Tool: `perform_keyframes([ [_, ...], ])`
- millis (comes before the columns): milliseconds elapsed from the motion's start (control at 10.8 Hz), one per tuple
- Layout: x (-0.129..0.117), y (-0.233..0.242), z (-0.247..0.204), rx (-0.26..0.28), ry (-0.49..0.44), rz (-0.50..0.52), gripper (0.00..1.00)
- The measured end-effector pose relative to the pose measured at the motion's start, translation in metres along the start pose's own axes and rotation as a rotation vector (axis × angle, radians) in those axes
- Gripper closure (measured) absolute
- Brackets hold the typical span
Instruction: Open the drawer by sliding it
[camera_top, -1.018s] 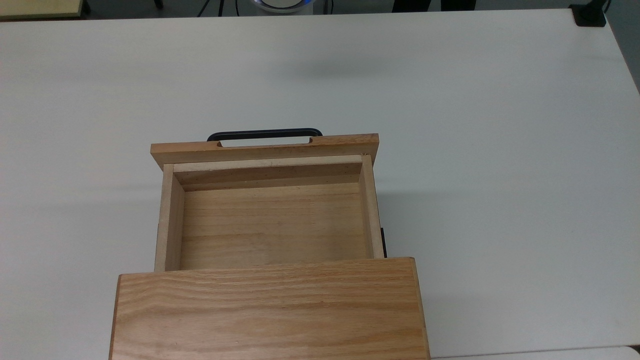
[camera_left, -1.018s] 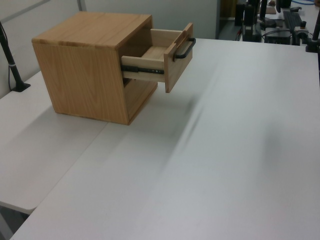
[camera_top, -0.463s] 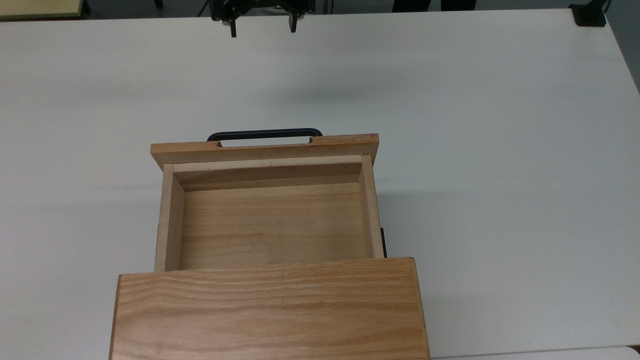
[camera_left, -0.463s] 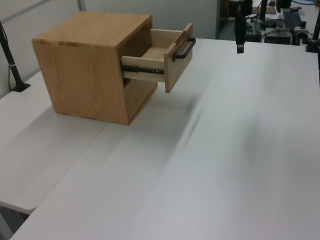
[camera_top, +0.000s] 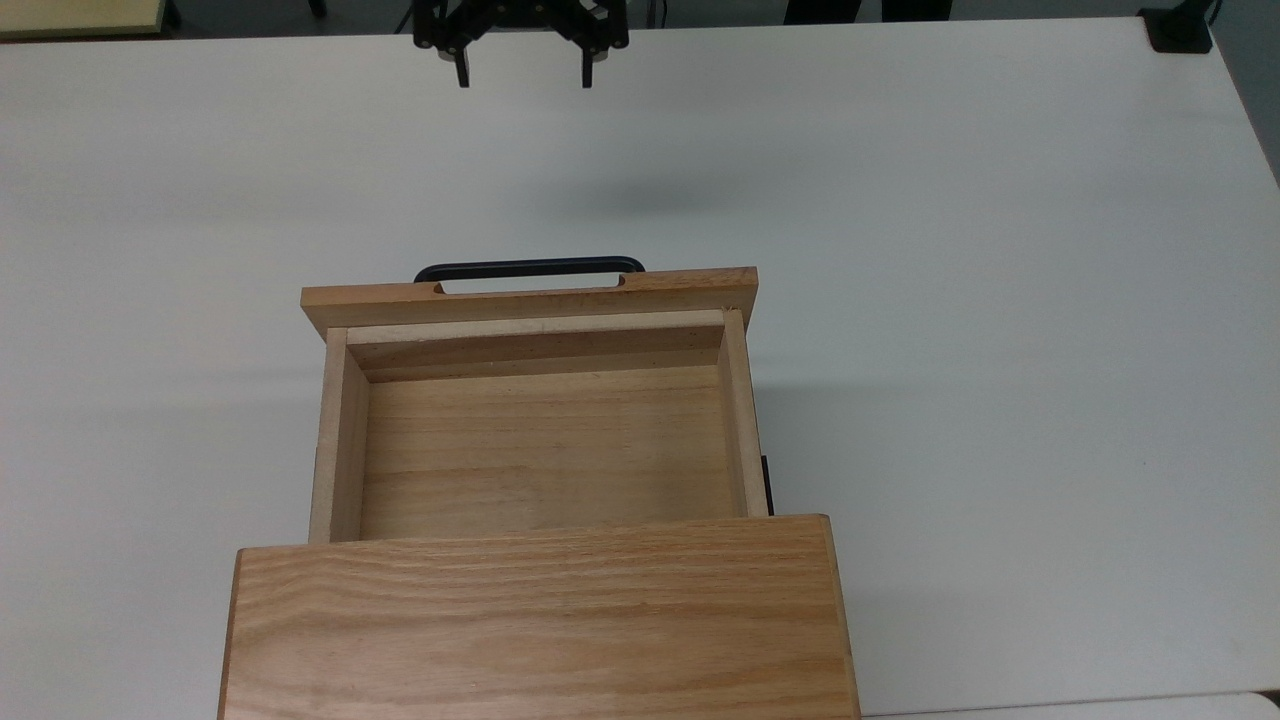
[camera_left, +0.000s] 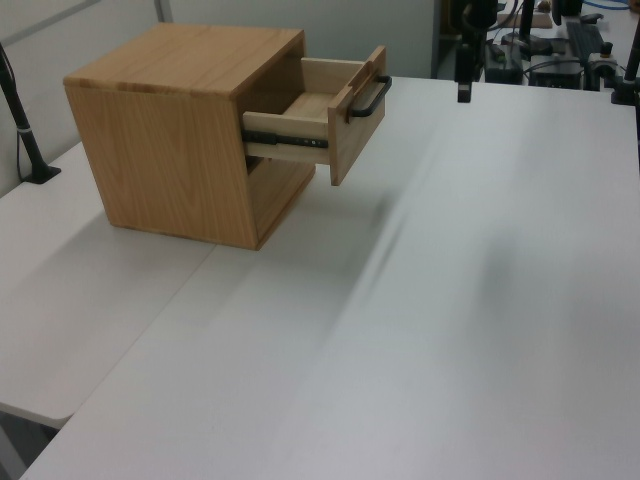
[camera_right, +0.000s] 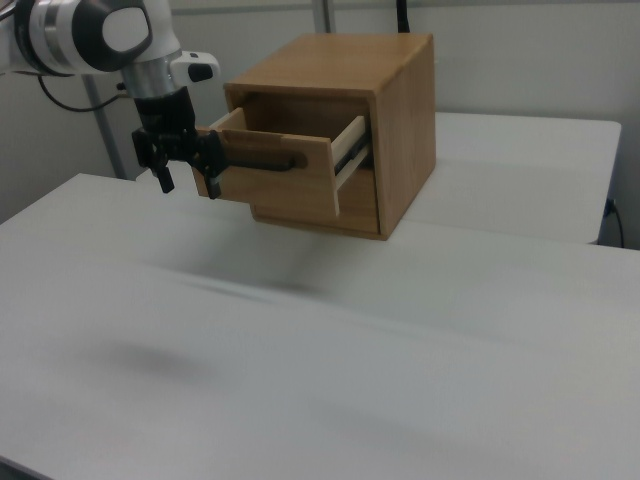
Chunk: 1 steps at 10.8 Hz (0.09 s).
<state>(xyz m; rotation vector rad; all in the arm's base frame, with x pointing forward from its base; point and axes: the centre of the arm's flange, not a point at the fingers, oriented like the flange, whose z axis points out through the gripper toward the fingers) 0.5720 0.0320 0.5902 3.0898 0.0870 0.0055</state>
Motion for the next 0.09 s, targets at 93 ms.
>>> perform_keyframes([
  [93, 0.0009, 0.0057, -0.0015, 0.016, 0.009, 0.040, 0.00],
])
